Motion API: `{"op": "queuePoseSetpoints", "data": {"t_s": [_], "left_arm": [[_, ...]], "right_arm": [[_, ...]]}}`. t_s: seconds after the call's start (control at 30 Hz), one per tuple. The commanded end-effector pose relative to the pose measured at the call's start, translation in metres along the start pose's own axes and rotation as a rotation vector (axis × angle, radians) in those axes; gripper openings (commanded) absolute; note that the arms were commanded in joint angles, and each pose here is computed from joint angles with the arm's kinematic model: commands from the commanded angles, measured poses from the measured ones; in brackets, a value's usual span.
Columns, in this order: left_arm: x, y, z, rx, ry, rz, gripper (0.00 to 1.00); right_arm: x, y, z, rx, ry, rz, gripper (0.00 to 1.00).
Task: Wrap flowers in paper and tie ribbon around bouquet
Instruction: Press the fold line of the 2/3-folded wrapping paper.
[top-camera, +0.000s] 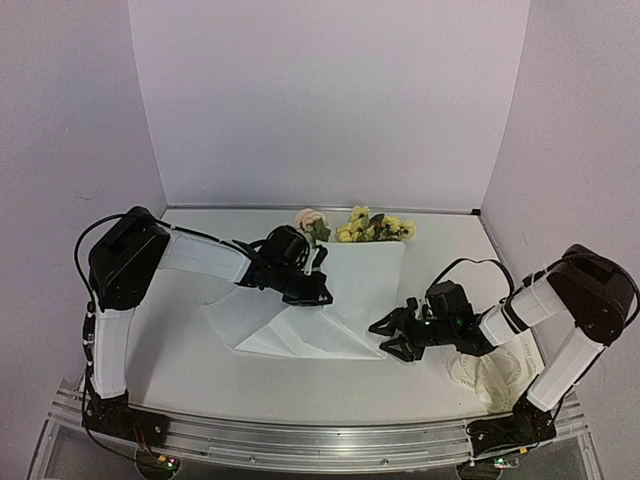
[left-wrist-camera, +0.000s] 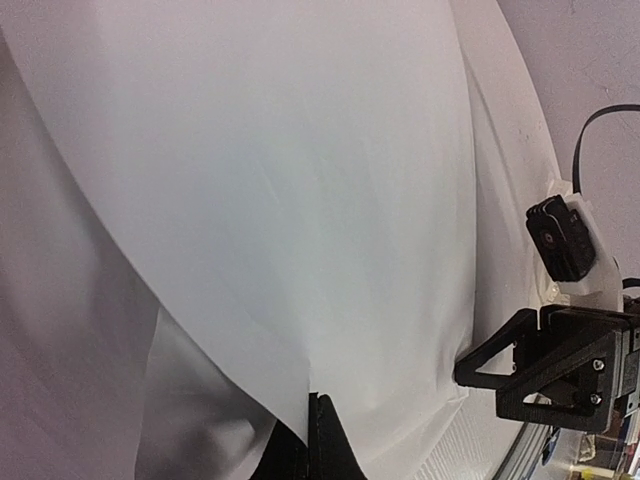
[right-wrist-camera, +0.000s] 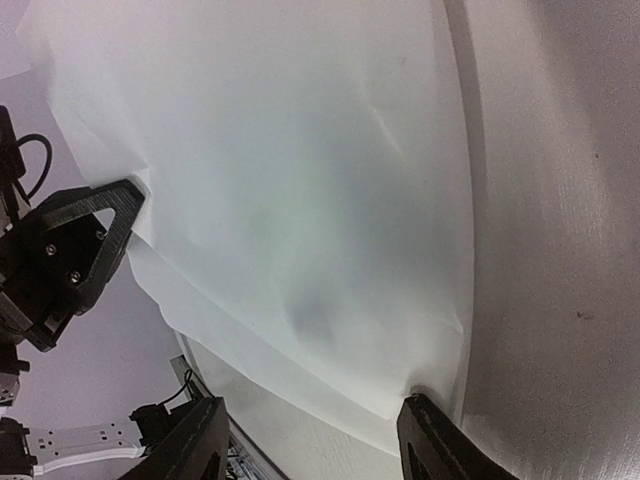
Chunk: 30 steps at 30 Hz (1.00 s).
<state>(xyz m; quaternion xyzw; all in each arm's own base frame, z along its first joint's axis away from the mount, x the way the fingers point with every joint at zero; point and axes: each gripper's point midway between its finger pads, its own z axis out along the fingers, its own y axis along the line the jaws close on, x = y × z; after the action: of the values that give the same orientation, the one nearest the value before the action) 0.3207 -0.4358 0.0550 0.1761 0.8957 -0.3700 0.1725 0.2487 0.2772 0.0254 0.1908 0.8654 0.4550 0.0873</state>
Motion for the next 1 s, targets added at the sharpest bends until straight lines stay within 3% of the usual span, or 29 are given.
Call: {"op": "queuePoseSetpoints", "data": {"t_s": [0.0,0.1,0.2,0.33,0.53,0.77,0.97], "left_arm": [[-0.013,-0.003,-0.011,-0.022,-0.040,-0.014,0.01],[-0.017,-0.005,-0.016,-0.023,-0.052,-0.011,0.10],[-0.030,-0.020,-0.034,-0.007,-0.103,0.013,0.26],[-0.048,-0.037,-0.062,-0.014,-0.170,0.037,0.35],[-0.050,-0.068,-0.076,0.039,-0.182,0.040,0.32],[-0.013,-0.093,-0.023,0.227,-0.068,-0.005,0.15],[0.000,-0.097,0.004,0.354,-0.029,-0.047,0.13]], "right_arm": [[0.005,-0.034,0.004,0.076,-0.003,0.052,0.60],[0.005,-0.038,0.005,0.082,-0.004,0.057,0.59],[0.006,-0.039,0.006,0.084,0.000,0.056,0.59],[0.007,-0.041,0.005,0.088,0.003,0.054,0.59],[0.008,-0.040,0.005,0.086,0.006,0.054,0.59],[0.009,-0.041,0.004,0.088,0.008,0.055,0.59],[0.011,-0.046,0.002,0.100,0.005,0.060,0.59]]}}
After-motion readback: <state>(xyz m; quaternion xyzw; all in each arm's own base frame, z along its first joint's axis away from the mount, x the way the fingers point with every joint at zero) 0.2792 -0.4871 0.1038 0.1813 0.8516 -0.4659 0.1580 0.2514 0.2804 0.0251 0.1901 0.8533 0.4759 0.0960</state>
